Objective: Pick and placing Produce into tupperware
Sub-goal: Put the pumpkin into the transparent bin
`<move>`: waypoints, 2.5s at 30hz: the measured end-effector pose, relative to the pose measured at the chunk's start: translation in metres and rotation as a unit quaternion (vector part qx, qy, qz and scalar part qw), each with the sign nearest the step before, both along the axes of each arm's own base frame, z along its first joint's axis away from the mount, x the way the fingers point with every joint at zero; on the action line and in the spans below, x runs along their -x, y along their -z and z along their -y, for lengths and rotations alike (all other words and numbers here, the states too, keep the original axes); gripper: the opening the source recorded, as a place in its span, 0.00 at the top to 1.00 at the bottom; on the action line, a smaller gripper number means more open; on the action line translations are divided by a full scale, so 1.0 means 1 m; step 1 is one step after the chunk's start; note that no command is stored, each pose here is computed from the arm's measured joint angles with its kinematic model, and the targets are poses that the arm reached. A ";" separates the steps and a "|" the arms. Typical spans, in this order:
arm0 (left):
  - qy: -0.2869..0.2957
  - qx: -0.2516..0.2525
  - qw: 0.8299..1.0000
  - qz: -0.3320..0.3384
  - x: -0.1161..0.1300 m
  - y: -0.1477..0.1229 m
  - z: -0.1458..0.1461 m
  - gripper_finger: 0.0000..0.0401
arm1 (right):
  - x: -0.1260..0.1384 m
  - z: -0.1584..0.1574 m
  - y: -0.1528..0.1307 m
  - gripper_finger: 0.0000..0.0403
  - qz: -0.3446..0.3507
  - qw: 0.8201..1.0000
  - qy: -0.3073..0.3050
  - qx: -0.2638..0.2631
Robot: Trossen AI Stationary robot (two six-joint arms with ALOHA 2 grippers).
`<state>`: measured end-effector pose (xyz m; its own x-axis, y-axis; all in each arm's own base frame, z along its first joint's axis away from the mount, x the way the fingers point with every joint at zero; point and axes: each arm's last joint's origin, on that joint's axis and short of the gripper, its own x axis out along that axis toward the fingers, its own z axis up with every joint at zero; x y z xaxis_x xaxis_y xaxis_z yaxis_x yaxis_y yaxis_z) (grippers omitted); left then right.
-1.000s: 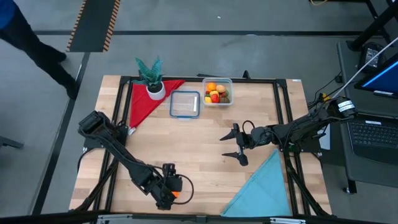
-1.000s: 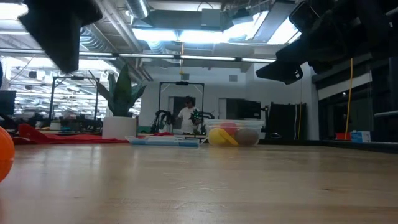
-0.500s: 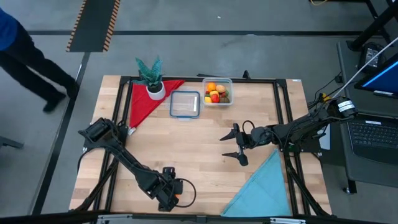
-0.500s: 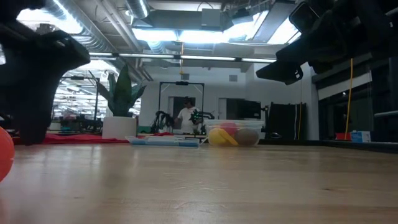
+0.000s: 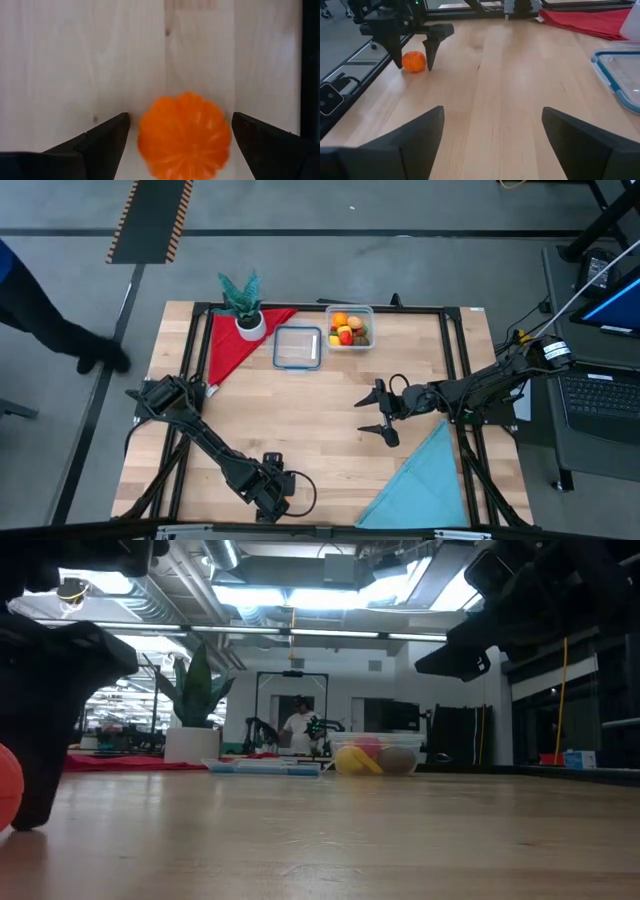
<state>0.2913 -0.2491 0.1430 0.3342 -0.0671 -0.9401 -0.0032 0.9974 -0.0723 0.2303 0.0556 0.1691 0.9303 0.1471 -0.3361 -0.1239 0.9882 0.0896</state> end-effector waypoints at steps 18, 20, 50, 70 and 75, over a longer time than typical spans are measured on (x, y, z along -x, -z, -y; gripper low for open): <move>-0.042 -0.017 0.999 0.001 0.000 0.009 0.000 0.23 | 0.001 0.000 0.002 0.16 -0.011 1.000 0.005 -0.011; -0.053 -0.016 0.998 0.000 0.000 0.009 0.000 0.29 | 0.001 0.000 0.002 0.16 -0.011 1.000 0.005 -0.011; -0.056 -0.027 0.997 0.054 0.009 -0.043 -0.016 0.41 | 0.001 0.000 0.002 0.16 -0.014 1.000 0.004 -0.008; -0.066 -0.104 0.943 0.309 0.029 -0.098 -0.046 0.41 | 0.000 -0.001 -0.001 0.16 0.004 1.000 -0.008 -0.006; -0.061 -0.074 0.918 0.385 0.034 -0.076 -0.055 0.41 | -0.001 -0.003 -0.005 0.16 0.021 0.999 -0.045 -0.021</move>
